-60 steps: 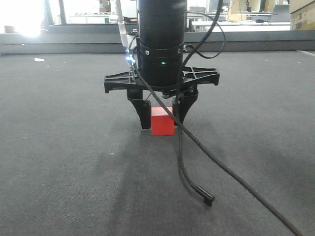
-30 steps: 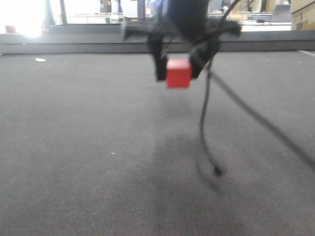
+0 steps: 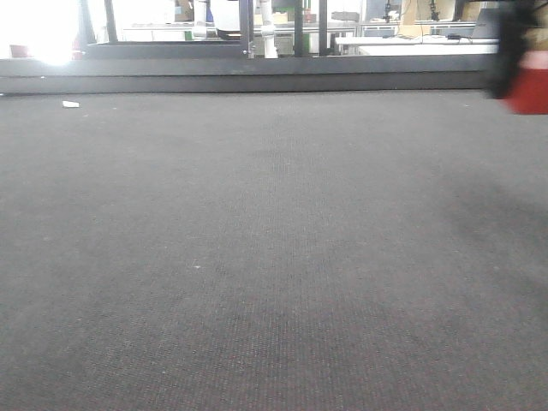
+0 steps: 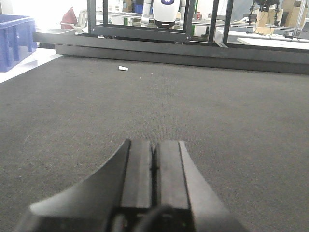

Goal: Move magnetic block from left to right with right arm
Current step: 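Hold the red cube raised in the right gripper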

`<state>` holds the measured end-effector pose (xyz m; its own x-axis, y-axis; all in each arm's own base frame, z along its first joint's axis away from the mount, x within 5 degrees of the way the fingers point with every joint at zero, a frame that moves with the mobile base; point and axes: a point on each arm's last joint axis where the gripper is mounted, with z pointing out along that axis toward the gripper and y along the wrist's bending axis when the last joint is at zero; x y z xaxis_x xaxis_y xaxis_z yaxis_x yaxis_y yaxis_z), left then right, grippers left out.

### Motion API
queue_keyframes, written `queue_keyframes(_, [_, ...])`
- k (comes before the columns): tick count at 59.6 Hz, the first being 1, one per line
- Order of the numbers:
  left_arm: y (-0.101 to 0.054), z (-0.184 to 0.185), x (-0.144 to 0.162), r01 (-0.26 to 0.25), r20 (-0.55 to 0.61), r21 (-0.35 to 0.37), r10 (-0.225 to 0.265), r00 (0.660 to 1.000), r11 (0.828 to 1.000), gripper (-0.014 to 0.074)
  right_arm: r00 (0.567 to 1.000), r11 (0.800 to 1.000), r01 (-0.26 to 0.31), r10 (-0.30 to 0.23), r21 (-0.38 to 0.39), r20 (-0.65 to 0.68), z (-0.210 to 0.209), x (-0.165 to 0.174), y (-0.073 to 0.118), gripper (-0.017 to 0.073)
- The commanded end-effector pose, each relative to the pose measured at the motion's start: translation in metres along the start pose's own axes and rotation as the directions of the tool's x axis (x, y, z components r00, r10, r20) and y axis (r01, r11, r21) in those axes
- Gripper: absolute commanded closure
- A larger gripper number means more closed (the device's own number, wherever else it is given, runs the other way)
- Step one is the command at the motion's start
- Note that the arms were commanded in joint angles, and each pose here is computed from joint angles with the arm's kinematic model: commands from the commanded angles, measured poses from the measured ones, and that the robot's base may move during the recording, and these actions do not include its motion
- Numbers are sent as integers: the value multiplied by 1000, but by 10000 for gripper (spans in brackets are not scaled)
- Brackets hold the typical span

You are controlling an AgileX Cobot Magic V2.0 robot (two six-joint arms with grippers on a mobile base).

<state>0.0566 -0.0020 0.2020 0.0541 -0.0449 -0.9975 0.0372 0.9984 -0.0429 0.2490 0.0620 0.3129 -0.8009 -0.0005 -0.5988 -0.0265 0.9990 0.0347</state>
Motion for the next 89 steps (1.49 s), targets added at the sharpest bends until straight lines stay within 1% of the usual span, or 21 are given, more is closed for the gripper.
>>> queue_keyframes(1, [0,-1,-5,4,92,3,-4,996,1000,710,992,1000,28,-29,6,126,-25,11,-17,334])
queue_keyframes(10, [0,-1,-5,4,92,3,-4,996,1000,710,984,998,55,-57,14,171,-45,48,-30,334])
queue_keyframes(21, [0,-1,-5,4,92,3,-4,996,1000,710,961,999,46,-44,-2,274,-73,93,-40,334])
queue_keyframes(32, [0,-1,-5,4,92,3,-4,996,1000,710,902,999,34,-19,-26,432,-102,131,-50,334])
queue_keyframes(40, [0,-1,-5,4,92,3,-4,996,1000,709,836,999,24,4,-45,549,-126,150,-56,334])
queue_keyframes(47, [0,-1,-5,4,92,3,-4,996,1000,710,758,998,21,25,-62,651,-145,167,-60,334])
queue_keyframes(50, [0,-1,-5,4,92,3,-4,996,1000,710,727,998,21,26,-60,687,-152,173,-63,334])
queue_keyframes(58, [0,-1,-5,4,92,3,-4,996,1000,710,659,999,20,19,-43,752,-164,186,-68,334])
queue_keyframes(65, [0,-1,-5,4,92,3,-4,996,1000,710,615,999,18,17,-36,789,-170,194,-71,334])
queue_keyframes(74, [0,-1,-5,4,92,3,-4,996,1000,710,589,999,24,19,-40,808,-173,194,-71,334])
queue_keyframes(89, [0,-1,-5,4,92,3,-4,996,1000,710,589,999,24,19,-40,808,-173,194,-71,334])
